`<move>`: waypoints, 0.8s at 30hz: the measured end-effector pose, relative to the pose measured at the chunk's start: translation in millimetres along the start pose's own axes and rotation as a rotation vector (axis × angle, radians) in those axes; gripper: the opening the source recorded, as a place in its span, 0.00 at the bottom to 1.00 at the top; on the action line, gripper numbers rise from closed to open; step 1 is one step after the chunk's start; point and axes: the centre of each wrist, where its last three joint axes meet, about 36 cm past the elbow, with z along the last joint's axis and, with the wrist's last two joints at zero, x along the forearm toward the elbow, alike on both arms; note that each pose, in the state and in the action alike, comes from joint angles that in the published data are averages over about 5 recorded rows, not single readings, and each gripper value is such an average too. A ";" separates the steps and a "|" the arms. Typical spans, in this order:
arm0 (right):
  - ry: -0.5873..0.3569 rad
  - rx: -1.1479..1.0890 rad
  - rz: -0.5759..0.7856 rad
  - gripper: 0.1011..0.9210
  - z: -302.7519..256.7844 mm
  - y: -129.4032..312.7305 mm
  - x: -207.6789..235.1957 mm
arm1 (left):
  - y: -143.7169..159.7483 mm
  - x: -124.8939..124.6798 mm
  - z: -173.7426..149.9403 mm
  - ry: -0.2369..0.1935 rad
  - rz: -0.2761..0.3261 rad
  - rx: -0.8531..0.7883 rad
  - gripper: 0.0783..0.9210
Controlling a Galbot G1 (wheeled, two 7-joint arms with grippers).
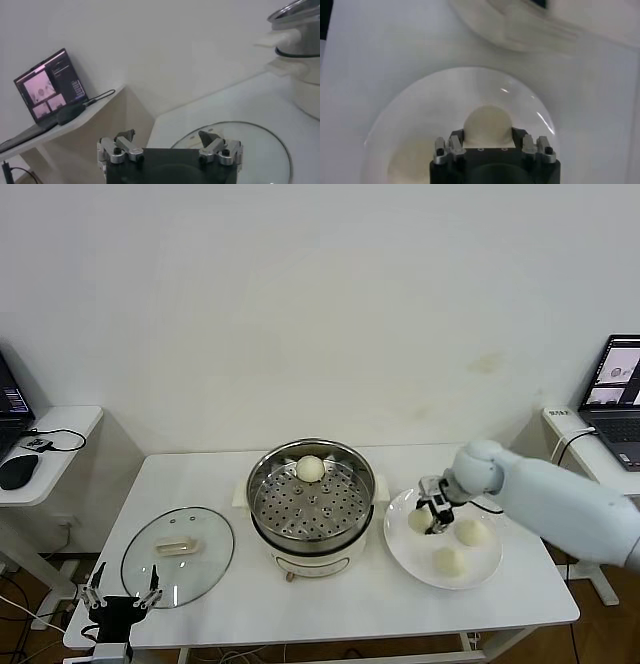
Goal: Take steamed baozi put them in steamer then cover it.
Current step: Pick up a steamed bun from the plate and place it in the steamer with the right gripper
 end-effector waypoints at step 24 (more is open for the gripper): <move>-0.169 0.026 0.117 0.63 -174.0 -86.7 99.3 | 8.4 -5.3 -4.1 -0.005 -0.017 0.012 0.88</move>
